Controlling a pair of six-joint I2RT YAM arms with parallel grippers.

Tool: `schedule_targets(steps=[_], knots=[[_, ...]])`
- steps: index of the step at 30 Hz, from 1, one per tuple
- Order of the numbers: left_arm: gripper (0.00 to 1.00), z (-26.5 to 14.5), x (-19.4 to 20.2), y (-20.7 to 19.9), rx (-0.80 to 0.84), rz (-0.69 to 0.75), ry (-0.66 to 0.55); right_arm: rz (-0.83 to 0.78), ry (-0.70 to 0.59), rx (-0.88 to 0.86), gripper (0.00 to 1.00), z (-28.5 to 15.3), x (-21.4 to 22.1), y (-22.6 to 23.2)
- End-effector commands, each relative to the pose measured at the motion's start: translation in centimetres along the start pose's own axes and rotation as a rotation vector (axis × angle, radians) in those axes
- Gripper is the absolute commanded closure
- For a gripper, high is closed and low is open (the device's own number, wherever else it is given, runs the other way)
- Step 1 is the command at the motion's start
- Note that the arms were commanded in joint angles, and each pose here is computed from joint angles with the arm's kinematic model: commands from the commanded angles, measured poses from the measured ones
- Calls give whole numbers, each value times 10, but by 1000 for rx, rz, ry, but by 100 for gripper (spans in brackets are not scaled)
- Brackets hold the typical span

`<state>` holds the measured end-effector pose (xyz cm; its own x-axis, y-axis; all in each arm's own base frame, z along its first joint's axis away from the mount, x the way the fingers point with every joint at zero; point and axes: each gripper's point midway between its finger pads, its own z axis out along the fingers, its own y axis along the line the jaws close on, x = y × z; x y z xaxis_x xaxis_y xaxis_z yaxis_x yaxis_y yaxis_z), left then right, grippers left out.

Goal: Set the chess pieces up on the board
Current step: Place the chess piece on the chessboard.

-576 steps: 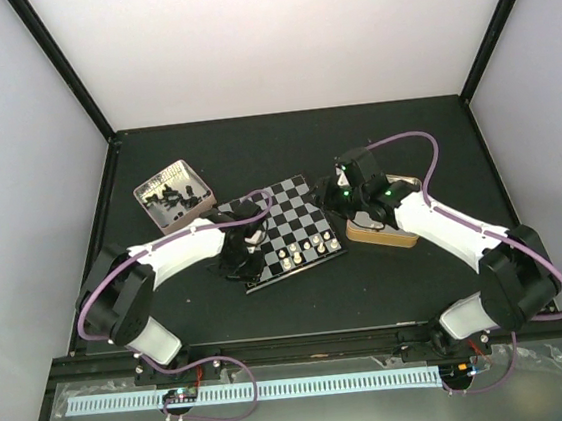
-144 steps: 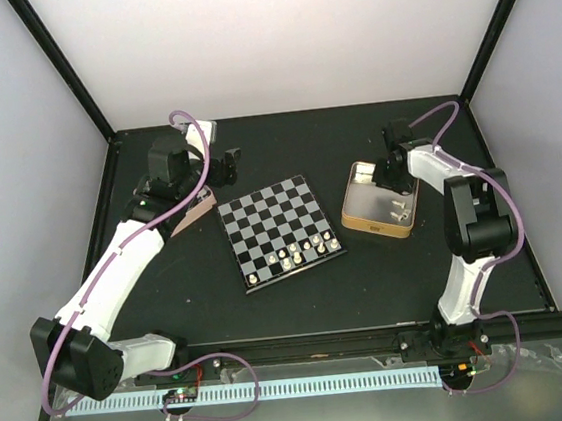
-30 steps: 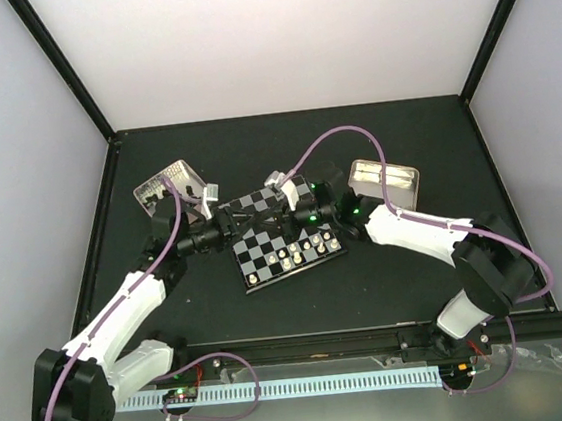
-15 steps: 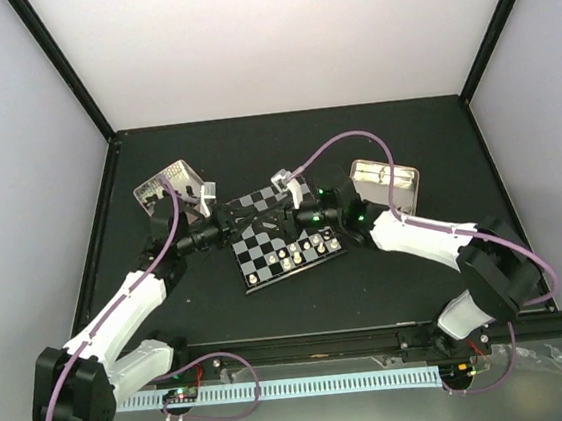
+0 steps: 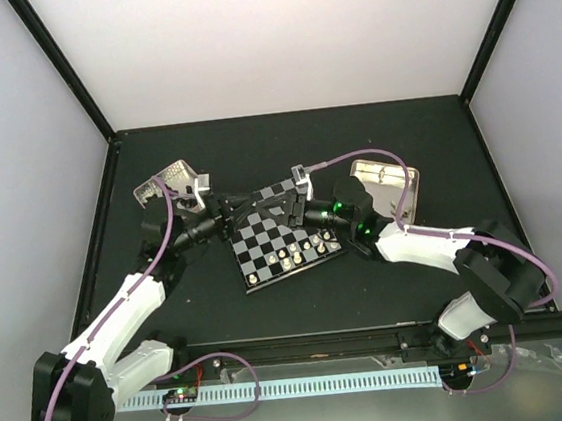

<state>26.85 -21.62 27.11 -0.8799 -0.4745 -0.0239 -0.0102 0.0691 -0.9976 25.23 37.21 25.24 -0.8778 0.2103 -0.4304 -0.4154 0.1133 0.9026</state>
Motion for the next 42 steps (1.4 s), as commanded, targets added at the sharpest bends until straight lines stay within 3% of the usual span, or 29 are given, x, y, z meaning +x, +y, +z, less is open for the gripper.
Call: schedule_targets(steps=[1,7,25,27,33,38,42], knots=[[96,2,-5,-25,65,-21,-18,91,-72,-118,51,0,-19,27],[97,4,-7,-19,61,-45,-20,130,-71,-104,72,1,-20,27],[93,4,-6,-14,43,-41,-20,142,-75,-82,99,5,-27,32],[86,3,-6,-6,-4,-18,-20,132,-70,-62,99,3,-27,33],[45,-11,-14,34,-216,107,-107,83,45,158,99,-5,-2,-1],[31,-44,-27,68,-433,252,-204,-22,286,544,99,-33,35,-64],[23,-80,-38,79,-614,404,-312,-116,430,741,99,-53,48,-83]])
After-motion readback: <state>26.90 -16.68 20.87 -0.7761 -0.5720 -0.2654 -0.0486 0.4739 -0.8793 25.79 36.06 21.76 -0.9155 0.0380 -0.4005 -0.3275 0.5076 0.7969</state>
